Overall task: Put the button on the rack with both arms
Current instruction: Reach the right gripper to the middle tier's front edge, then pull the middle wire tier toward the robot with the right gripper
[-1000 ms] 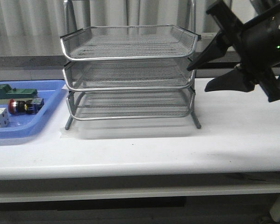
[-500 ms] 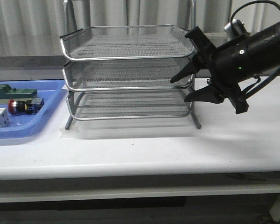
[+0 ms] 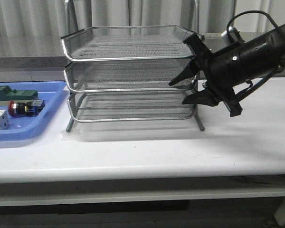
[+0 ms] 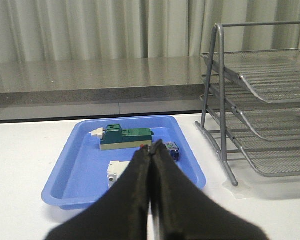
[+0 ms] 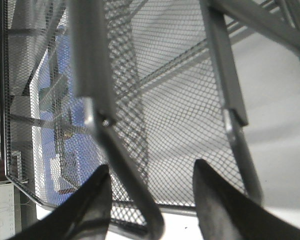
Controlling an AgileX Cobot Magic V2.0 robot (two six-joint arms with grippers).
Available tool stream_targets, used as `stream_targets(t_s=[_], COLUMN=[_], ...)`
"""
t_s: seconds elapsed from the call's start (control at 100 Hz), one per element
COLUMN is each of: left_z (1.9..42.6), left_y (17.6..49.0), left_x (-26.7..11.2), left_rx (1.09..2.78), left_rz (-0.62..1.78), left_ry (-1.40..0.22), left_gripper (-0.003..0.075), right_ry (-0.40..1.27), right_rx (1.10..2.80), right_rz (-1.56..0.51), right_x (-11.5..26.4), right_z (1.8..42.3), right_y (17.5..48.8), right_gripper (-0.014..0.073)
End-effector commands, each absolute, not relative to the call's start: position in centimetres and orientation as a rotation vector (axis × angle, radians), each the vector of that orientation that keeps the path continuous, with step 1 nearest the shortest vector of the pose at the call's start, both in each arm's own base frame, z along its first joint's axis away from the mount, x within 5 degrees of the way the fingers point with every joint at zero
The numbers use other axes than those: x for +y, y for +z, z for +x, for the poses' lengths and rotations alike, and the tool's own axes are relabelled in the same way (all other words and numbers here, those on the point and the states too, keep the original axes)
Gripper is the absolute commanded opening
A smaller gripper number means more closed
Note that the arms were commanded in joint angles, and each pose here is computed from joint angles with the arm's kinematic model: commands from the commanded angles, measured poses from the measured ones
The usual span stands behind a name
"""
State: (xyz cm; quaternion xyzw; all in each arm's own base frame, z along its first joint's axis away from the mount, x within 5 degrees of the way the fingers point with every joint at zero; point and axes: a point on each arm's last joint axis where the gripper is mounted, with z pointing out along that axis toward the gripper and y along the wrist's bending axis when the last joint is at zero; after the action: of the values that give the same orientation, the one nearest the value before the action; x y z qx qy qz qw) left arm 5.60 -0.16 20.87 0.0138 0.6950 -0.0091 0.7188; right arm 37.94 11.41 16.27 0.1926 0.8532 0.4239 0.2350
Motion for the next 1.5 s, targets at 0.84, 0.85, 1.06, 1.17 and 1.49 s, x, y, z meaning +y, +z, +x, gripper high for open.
stream_targets(t_s=[0.84, 0.85, 1.06, 1.17, 1.49], left_z=[5.6, 5.6, 5.6, 5.6, 5.6], left_y=[19.9, 19.9, 19.9, 19.9, 19.9], left_x=[-0.2, -0.2, -0.2, -0.2, -0.2], left_rx=[1.480, 1.480, 1.480, 1.480, 1.480], left_rz=[0.023, 0.023, 0.023, 0.023, 0.023], left_ry=[-0.042, -0.042, -0.042, -0.042, -0.042], left_gripper=[-0.0021, -0.0021, -0.0021, -0.0021, -0.0021], right_ry=[1.314, 1.316, 1.336, 1.336, 1.292], right_rx=[2.285, 2.286, 2.334, 2.360, 2.420], right_rz=[0.396, 0.395, 0.380, 0.360, 0.316], right_x=[12.3, 12.3, 12.3, 12.3, 11.8], right_z=[37.4, 37.3, 36.3, 35.5, 32.6], right_y=[18.9, 18.9, 17.9, 17.5, 16.4], right_gripper=[0.0064, 0.0064, 0.0064, 0.0064, 0.0064])
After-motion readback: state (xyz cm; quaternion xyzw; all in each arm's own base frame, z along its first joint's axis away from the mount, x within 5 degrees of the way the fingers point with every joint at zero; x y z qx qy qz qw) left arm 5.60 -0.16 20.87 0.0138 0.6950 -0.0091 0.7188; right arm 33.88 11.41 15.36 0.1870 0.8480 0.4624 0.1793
